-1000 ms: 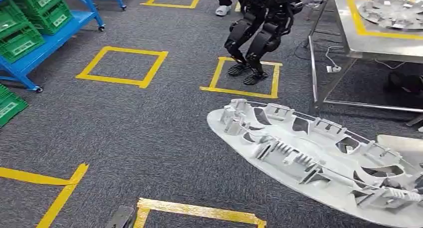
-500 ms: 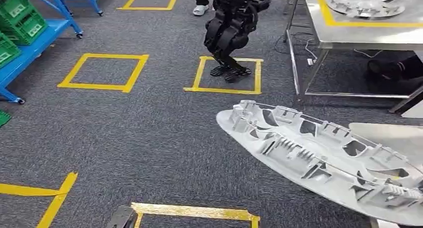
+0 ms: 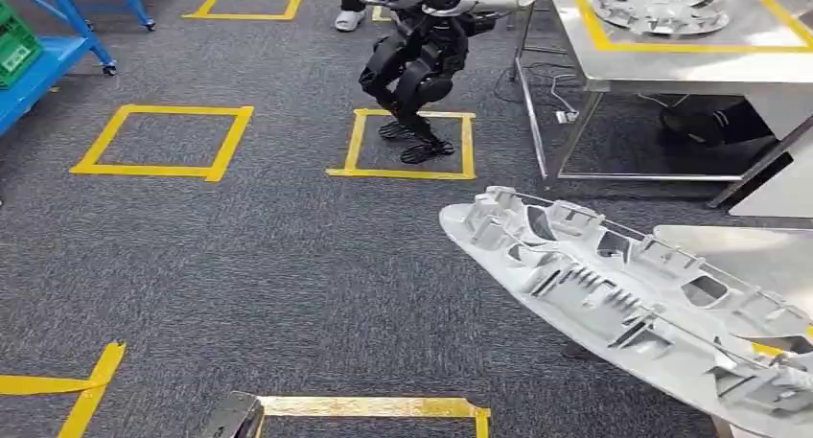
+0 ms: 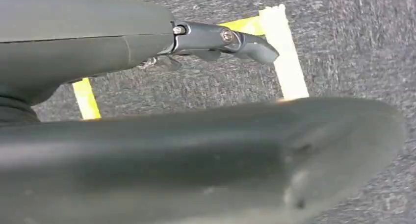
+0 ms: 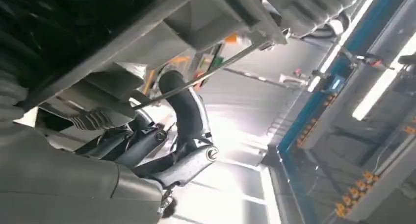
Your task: Take the parts from the cabinet and place them on the table.
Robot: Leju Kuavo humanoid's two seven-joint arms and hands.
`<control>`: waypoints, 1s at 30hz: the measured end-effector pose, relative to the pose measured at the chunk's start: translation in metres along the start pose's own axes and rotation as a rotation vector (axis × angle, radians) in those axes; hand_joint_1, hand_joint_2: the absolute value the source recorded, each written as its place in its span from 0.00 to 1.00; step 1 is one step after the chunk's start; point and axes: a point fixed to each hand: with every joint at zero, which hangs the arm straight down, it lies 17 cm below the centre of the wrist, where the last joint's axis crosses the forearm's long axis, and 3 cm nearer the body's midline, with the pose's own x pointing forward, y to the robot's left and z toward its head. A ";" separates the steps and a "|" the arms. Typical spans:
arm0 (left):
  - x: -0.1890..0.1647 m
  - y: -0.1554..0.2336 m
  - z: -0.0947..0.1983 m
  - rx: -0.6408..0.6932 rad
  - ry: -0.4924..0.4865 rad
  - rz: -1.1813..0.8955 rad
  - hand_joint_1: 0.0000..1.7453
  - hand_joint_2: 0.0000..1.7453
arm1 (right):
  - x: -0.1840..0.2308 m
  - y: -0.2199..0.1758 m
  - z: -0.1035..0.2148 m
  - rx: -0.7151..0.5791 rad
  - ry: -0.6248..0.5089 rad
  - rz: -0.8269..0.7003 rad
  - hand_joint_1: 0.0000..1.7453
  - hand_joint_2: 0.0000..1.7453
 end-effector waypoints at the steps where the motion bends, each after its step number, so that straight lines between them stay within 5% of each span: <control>1: -0.001 0.000 0.000 -0.001 0.001 0.000 0.00 0.00 | -0.001 0.000 0.001 0.001 0.003 0.002 1.00 1.00; 30: 0.005 0.002 -0.002 -0.008 -0.008 -0.001 0.00 0.00 | 0.001 -0.004 -0.003 -0.033 0.002 0.013 1.00 1.00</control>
